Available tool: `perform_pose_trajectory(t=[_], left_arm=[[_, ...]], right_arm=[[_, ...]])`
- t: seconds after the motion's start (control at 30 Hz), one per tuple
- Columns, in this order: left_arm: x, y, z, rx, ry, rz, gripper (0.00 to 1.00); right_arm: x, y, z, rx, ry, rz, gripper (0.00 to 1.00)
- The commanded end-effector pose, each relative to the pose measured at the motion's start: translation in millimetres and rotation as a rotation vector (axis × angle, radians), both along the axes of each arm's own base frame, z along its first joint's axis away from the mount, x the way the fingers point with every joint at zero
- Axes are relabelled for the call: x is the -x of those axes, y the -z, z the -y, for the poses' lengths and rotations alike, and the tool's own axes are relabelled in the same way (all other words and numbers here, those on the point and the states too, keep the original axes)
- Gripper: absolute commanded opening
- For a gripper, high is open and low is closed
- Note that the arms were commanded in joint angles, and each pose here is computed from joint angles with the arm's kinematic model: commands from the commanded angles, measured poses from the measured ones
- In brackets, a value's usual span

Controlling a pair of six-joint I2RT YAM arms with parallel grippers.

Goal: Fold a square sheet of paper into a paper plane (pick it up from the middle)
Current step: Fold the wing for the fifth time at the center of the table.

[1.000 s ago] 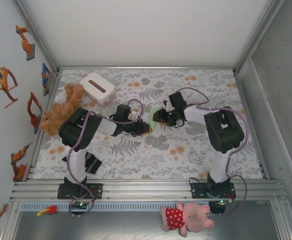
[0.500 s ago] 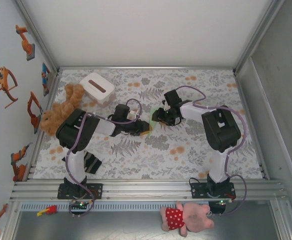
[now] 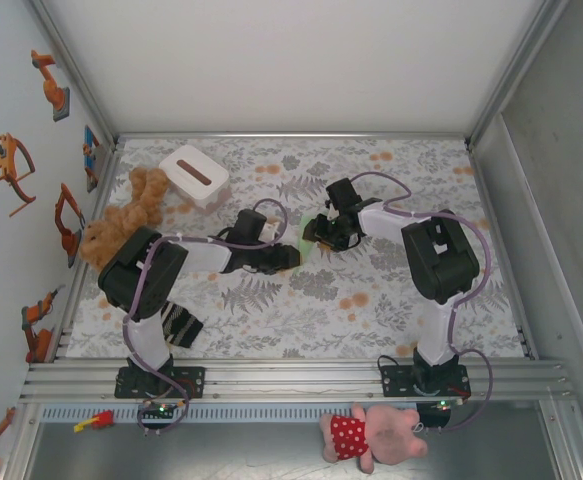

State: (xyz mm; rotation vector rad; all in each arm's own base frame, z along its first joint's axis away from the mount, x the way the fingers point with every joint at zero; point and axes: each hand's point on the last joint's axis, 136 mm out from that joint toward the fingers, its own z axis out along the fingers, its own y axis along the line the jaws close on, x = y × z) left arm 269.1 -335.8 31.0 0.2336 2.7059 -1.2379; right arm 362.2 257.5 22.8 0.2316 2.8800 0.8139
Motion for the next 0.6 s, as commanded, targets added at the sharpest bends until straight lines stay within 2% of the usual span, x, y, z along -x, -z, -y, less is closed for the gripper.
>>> perform_pose_trajectory(t=[0.0,0.57], left_arm=[[-3,-1,-3,-0.094,0.017,0.061,0.41],[-15,1,12,-0.144,0.056,0.109,0.39]], right_arm=[[33,65,40,0.209,0.057,-0.172,0.51],[37,70,41,0.217,0.065,-0.198,0.50]])
